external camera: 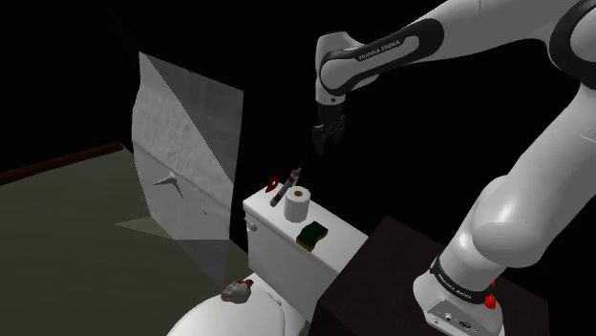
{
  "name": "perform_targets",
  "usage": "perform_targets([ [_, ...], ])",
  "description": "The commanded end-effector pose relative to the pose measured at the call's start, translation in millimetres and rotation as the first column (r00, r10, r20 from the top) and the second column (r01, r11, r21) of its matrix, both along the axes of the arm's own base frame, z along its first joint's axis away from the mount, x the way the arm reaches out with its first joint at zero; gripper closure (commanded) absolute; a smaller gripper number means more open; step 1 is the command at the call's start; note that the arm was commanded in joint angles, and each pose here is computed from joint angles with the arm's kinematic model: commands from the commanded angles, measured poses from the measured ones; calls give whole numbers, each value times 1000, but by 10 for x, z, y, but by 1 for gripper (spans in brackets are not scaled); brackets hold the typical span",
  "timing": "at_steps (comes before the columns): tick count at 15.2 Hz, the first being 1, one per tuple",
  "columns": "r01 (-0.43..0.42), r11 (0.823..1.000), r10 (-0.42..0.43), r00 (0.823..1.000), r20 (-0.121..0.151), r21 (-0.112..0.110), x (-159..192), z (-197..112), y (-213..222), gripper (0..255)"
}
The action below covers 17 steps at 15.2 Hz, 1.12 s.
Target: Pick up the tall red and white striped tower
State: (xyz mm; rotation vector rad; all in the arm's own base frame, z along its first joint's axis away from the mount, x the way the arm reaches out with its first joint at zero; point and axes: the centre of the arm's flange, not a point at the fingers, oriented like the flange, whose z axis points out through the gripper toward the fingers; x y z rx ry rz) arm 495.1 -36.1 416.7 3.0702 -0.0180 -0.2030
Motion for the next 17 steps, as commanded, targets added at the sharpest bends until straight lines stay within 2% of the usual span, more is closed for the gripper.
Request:
perform_targets([
  [1, 6, 1000, -6, 1000, -7, -2, 194, -211, -6, 0],
  [14, 40, 999, -41, 998, -57, -14, 1464, -1460, -65, 0],
  [17, 41, 999, -42, 997, -59, -14, 1502, -1605, -68, 0],
])
